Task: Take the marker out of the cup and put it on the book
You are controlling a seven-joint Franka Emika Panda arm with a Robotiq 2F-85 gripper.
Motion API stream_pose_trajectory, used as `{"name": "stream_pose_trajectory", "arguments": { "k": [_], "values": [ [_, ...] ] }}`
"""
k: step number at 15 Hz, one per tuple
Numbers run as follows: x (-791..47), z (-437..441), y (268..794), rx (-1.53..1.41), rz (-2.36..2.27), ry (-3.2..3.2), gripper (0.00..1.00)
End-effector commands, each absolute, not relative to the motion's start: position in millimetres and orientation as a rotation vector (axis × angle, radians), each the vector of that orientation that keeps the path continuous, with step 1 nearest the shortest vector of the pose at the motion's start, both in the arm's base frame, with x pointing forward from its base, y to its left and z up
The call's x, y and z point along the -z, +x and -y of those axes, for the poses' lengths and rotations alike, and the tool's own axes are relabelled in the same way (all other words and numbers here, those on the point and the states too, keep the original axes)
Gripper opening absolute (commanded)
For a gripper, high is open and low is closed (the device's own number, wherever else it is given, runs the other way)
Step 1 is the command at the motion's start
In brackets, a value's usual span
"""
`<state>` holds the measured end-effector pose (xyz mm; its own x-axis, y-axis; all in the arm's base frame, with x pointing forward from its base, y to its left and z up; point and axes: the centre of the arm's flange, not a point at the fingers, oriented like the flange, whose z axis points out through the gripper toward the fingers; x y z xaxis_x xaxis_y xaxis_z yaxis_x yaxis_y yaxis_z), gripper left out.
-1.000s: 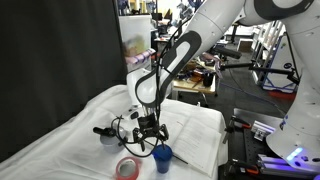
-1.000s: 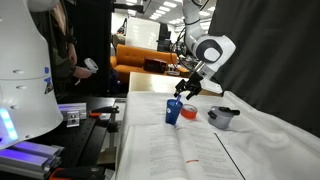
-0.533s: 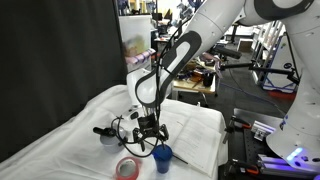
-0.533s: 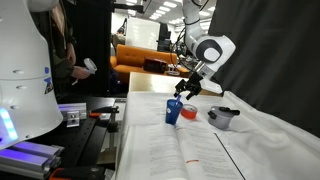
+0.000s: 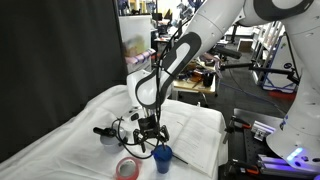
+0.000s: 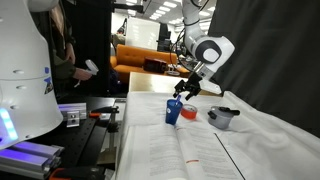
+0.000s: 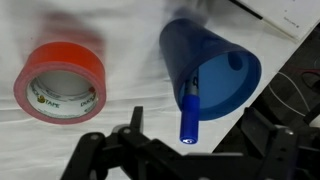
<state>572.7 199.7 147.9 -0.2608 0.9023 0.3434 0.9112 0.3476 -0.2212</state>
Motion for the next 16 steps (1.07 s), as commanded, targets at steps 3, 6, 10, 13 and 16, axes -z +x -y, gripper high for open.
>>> {"name": "stream_pose_trajectory", "arguments": {
  "k": [3,6,10,13,16],
  "values": [
    [-138,-198,575,0.032,2.226,-1.576,1.00],
    [-137,-199,578,0.053,2.235,-1.571,1.00],
    [-140,-202,586,0.093,2.253,-1.563,1.00],
    [-142,-208,584,0.093,2.243,-1.554,1.00],
    [-142,-206,580,0.066,2.230,-1.577,1.00]
  ]
}}
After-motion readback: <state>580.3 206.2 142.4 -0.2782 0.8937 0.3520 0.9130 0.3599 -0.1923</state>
